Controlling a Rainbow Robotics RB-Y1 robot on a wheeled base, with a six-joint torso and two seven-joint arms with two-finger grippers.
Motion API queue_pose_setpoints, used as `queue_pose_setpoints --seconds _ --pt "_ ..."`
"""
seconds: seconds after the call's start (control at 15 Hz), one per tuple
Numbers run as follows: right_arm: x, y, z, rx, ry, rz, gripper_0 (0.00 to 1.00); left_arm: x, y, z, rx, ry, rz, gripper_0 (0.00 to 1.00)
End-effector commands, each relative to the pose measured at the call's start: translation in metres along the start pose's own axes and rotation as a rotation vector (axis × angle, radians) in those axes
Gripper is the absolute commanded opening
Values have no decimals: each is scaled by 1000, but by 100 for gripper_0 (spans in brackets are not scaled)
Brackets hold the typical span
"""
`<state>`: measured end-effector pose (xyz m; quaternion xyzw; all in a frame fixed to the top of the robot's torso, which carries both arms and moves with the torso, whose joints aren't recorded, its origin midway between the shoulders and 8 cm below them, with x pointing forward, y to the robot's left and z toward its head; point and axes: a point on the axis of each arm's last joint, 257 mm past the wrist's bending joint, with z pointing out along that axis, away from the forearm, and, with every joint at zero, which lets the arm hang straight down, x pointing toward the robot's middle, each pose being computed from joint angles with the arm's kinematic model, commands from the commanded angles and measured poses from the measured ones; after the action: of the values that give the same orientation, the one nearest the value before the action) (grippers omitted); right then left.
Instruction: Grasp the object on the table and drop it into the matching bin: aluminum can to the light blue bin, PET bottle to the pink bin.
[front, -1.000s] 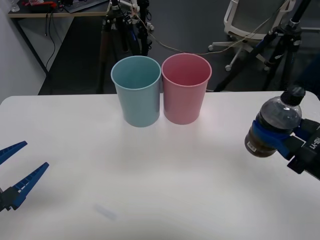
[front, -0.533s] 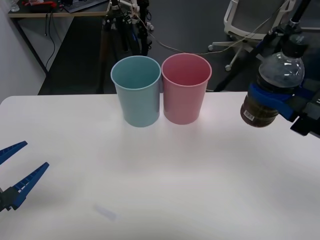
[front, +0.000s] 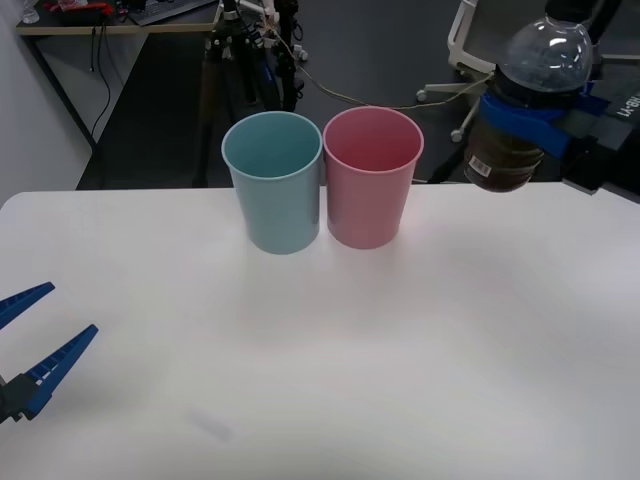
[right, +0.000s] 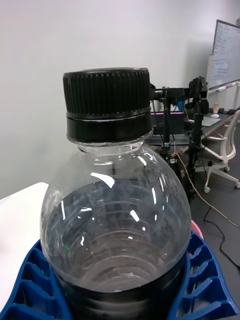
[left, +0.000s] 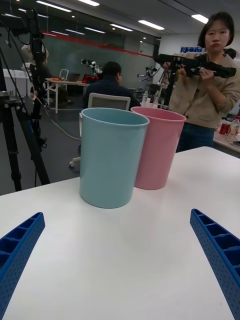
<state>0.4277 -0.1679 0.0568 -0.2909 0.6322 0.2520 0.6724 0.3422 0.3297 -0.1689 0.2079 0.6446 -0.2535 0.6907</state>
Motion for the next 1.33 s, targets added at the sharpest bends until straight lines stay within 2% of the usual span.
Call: queue_pose_setpoints --seconds 0.07,0.4,0.6,0.8,1.33 --pt "-3 -9 21 0 -5 -7 0 0 0 0 0 0 0 100" --pt "-1 -24 64 3 -6 21 0 0 0 0 0 0 0 100" --pt "0 -22 94 -19 -11 28 0 0 0 0 0 0 0 100" --pt "13 -27 122 -25 17 29 0 0 0 0 0 0 0 100" --pt "19 -53 173 12 20 22 0 0 0 0 0 0 0 100"
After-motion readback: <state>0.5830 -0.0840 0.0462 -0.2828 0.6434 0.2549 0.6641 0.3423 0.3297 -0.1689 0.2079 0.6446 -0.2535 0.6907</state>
